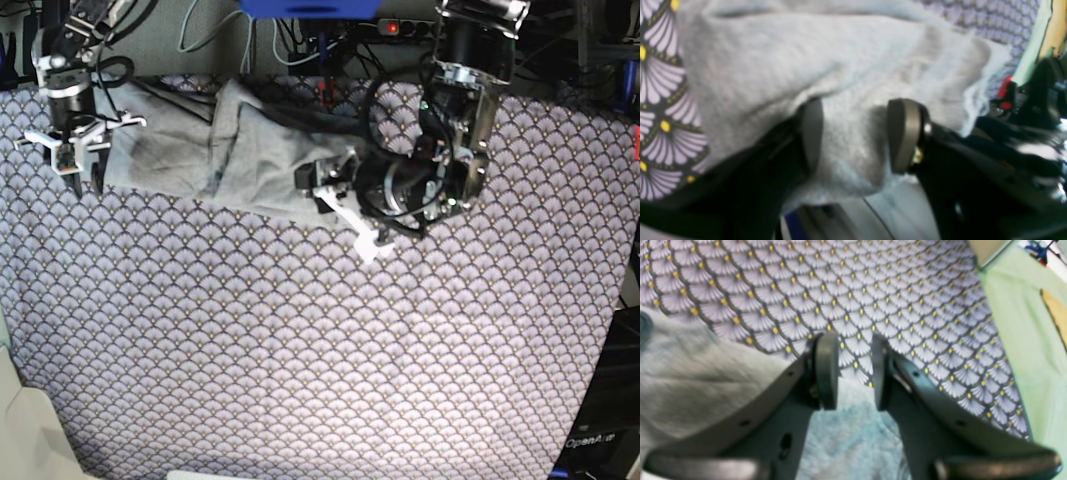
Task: Fold the T-shirt properly
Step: 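Fold the shirt end over the shirt toward the right gripper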
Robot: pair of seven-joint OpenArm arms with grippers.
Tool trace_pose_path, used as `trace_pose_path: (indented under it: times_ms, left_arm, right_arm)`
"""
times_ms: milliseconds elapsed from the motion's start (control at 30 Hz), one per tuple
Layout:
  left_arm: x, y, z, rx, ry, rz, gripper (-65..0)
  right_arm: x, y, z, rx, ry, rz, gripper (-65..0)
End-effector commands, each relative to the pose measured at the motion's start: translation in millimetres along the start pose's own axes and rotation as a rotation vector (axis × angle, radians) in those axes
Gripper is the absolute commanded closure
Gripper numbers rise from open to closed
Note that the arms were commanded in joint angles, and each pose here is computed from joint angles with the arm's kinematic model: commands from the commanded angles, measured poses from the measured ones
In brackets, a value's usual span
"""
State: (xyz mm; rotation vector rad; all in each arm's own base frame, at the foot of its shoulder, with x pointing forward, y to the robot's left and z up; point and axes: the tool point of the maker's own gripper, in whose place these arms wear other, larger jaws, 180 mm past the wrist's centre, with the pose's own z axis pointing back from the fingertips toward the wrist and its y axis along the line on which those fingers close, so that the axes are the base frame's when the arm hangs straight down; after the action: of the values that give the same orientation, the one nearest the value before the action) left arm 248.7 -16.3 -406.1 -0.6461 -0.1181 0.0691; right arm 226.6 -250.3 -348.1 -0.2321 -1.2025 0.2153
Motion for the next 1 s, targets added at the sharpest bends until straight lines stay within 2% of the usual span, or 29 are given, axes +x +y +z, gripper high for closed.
trace_pose_path:
  times_ms: [0,133,300,500,633,733,967]
  left_arm:
    - [11,-7,4,-0.017,-0.024,-0.013,-31.1]
    - [12,16,4,0.026,-0.017,0.010,-31.1]
    - [12,21,5,0.041,-0.017,0.008,-31.1]
    - [14,14,6,0.022,-0.026,0.005,-31.1]
    - [21,16,8,0.034,-0.035,0.000,-31.1]
    - [22,21,10,0.049,-0.038,-0.002,-31.2]
    - [28,34,17,0.075,-0.054,0.004,-31.2]
  right_arm:
    - [13,-5,5,-0.008,-0.046,0.018,-18.3]
    - [18,-3,11,-0.013,-0.071,-0.022,-13.9]
    - [14,-3,11,-0.016,-0.060,-0.035,-9.2]
    - [-11,-8,11,-0.028,0.081,-0.037,-9.6]
    - [-16,-34,7,-0.111,0.140,-0.049,-9.8]
    - [-19,-48,4,-0.149,0.179,-0.057,-13.7]
    - [-37,-60,7,-0.167,0.307,-0.045,-31.3]
